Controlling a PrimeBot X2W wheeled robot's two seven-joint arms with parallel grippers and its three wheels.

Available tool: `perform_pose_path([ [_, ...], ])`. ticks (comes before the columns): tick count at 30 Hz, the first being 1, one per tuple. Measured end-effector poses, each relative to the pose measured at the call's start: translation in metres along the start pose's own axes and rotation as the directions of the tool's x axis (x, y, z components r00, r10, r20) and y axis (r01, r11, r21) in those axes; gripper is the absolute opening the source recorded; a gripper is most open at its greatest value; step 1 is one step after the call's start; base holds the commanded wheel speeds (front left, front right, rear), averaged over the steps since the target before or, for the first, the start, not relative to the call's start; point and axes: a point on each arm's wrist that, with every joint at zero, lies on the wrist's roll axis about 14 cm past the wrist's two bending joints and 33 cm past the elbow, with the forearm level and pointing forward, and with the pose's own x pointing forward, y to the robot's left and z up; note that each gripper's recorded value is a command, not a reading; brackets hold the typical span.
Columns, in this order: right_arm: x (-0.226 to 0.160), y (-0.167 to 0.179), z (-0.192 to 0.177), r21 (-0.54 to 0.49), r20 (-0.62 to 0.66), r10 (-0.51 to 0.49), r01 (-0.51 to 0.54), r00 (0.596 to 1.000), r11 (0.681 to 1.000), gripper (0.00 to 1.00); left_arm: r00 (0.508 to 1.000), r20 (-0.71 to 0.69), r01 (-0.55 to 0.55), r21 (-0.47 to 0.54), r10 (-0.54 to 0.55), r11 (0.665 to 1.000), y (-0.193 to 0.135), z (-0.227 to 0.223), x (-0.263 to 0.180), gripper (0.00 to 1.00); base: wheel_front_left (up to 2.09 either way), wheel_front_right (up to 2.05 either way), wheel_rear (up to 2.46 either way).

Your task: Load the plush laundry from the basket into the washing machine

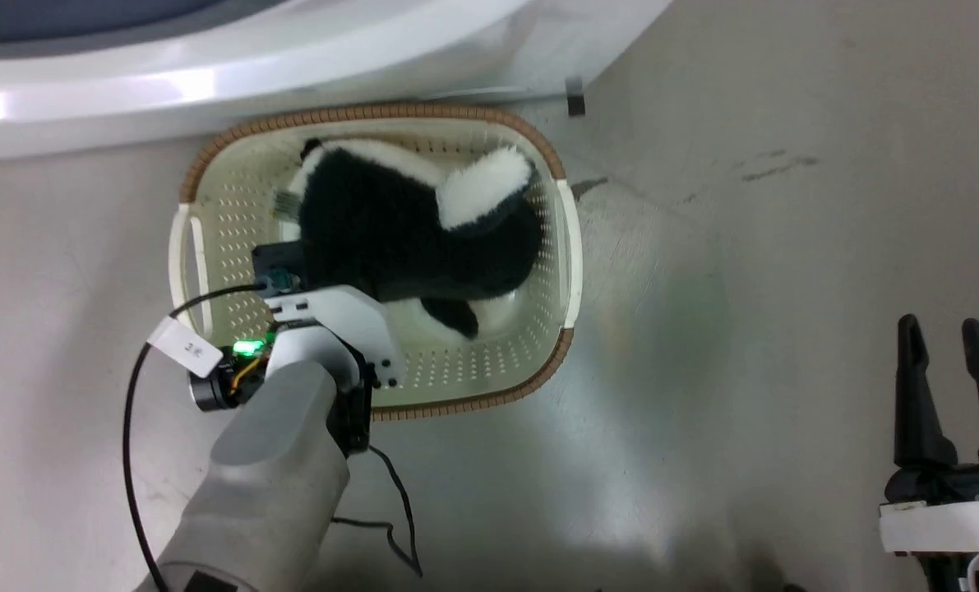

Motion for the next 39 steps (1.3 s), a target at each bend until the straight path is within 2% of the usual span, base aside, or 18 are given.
perform_pose_path([
  [20,0.006,-0.029,-0.046,0.029,-0.114,-0.074,0.077,0.991,0.997,1.00,0.993,-0.063,-0.104,0.011,0.105,0.995,0.020,-0.029,0.057,1.00,0.00,0.00,0.00],
  [28,0.003,-0.034,-0.047,0.026,-0.120,-0.091,0.095,0.989,0.995,1.00,0.995,-0.081,-0.064,0.004,0.064,0.998,0.008,-0.032,0.065,1.00,0.00,0.00,0.00],
  [29,0.003,-0.034,-0.047,0.025,-0.120,-0.092,0.095,0.989,0.995,1.00,0.994,-0.090,-0.060,0.003,0.060,0.998,0.007,-0.034,0.065,0.41,0.00,0.00,0.00],
  [30,0.003,-0.034,-0.047,0.025,-0.120,-0.092,0.096,0.988,0.995,1.00,0.993,-0.104,-0.054,0.001,0.054,0.999,0.006,-0.036,0.065,0.00,0.00,0.00,0.00],
  [39,0.004,-0.033,-0.044,0.031,-0.110,-0.087,0.091,0.990,0.995,1.00,0.987,-0.157,-0.039,-0.033,0.033,0.999,0.004,-0.042,0.061,0.00,0.00,0.00,0.00],
])
